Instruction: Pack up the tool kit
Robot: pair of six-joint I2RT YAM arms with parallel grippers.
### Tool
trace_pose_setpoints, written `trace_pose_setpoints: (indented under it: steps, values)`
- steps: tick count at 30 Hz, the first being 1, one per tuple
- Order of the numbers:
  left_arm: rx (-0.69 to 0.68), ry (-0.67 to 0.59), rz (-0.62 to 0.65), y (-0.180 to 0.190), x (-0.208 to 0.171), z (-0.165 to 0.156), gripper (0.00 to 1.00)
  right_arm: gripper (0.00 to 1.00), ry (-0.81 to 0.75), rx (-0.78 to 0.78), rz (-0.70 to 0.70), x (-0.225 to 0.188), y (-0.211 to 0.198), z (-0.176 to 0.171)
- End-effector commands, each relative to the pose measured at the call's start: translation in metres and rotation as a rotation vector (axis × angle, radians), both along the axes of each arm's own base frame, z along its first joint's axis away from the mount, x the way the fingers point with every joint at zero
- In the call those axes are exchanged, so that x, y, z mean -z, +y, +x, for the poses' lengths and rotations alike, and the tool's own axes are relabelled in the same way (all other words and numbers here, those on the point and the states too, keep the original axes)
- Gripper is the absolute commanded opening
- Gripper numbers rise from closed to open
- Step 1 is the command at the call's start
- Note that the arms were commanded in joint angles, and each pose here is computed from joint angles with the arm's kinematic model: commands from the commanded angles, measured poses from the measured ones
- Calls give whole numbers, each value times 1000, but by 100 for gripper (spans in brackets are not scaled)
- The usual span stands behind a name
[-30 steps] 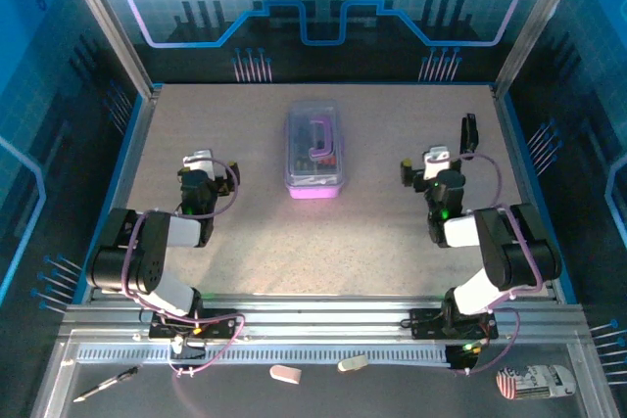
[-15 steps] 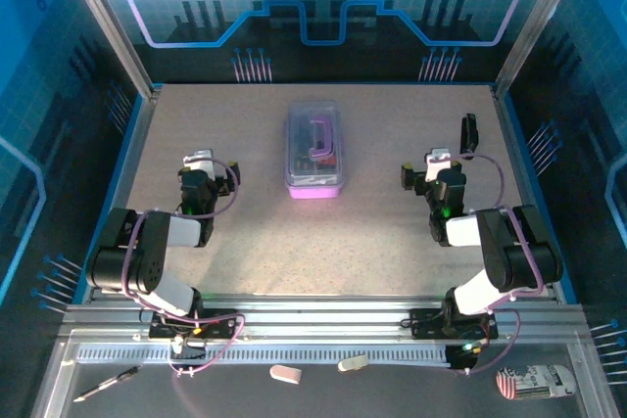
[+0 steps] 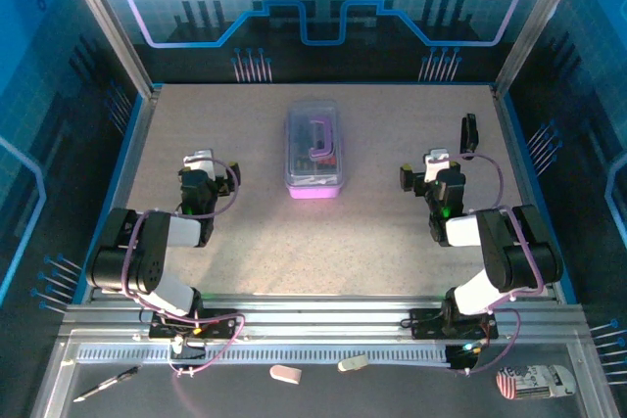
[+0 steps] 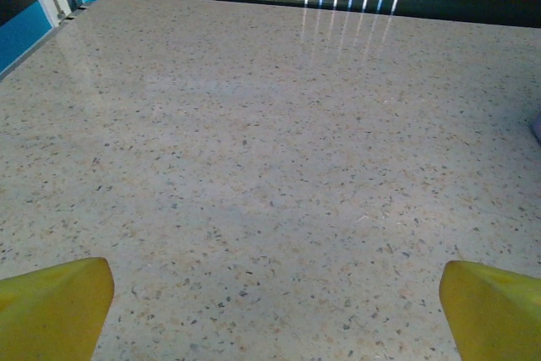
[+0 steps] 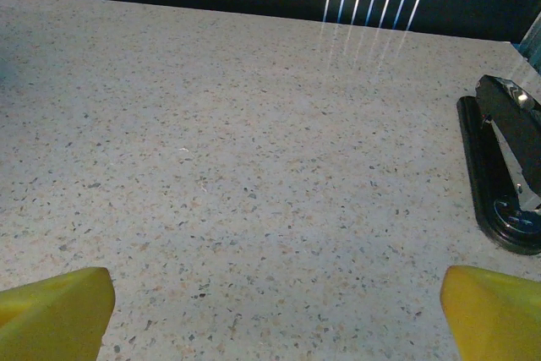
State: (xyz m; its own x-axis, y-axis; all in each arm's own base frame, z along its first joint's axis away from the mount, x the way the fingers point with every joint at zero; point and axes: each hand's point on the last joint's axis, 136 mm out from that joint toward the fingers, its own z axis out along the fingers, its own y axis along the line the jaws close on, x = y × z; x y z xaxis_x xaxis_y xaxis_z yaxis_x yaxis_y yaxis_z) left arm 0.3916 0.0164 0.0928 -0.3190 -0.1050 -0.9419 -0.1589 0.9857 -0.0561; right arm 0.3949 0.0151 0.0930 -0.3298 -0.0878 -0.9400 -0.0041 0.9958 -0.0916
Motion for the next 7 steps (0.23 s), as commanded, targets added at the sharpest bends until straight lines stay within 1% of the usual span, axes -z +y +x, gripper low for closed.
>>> trace_pose_setpoints:
  steps: [1, 7]
  values:
    - [44, -7, -6, -8, -3, 6, 99, 100, -17, -12, -2, -7, 4, 4]
    - [46, -11, -5, -8, -4, 5, 99, 100, -20, -12, -4, -7, 4, 3]
